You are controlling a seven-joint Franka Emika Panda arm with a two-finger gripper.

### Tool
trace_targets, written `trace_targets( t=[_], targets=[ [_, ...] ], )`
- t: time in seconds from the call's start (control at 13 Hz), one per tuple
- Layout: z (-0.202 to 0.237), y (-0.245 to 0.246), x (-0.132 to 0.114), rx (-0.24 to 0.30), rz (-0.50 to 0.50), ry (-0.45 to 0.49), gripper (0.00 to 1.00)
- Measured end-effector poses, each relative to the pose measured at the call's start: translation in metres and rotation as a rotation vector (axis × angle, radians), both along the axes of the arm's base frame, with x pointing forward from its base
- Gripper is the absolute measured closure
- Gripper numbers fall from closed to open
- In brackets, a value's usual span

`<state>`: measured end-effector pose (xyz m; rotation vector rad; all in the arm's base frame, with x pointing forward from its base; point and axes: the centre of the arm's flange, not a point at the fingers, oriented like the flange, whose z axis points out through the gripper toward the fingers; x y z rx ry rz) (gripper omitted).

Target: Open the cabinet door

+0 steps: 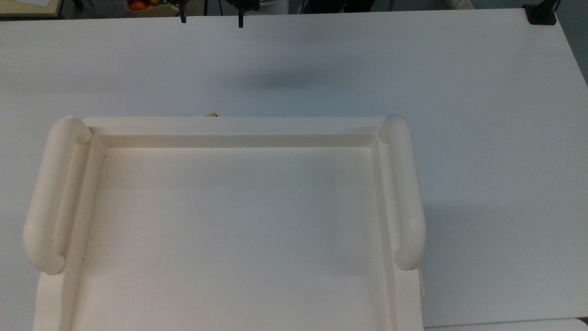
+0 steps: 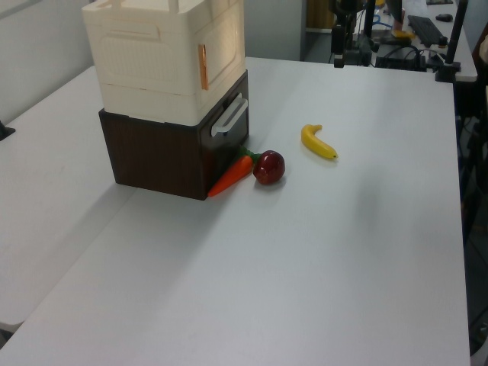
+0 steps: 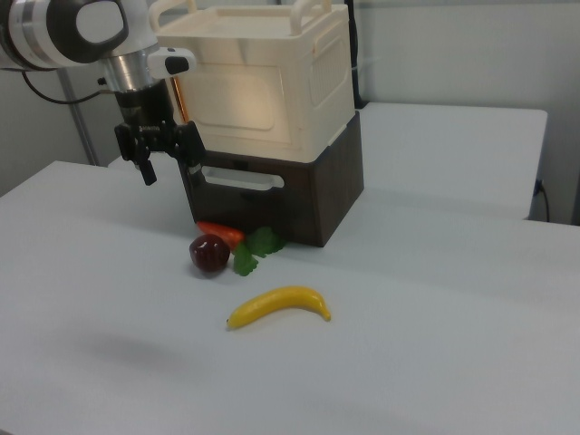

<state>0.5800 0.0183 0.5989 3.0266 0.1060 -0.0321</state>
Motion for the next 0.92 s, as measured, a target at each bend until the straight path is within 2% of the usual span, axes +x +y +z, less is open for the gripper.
trace_targets(
  t=[0.62, 0.92],
  targets=[
    [0.0007, -0.0002, 0.0009, 0.000, 0.000, -0.008, 0.00],
    [-0.0002, 0.0000, 0.0012, 0.000, 0.001, -0.006, 0.09]
  ],
)
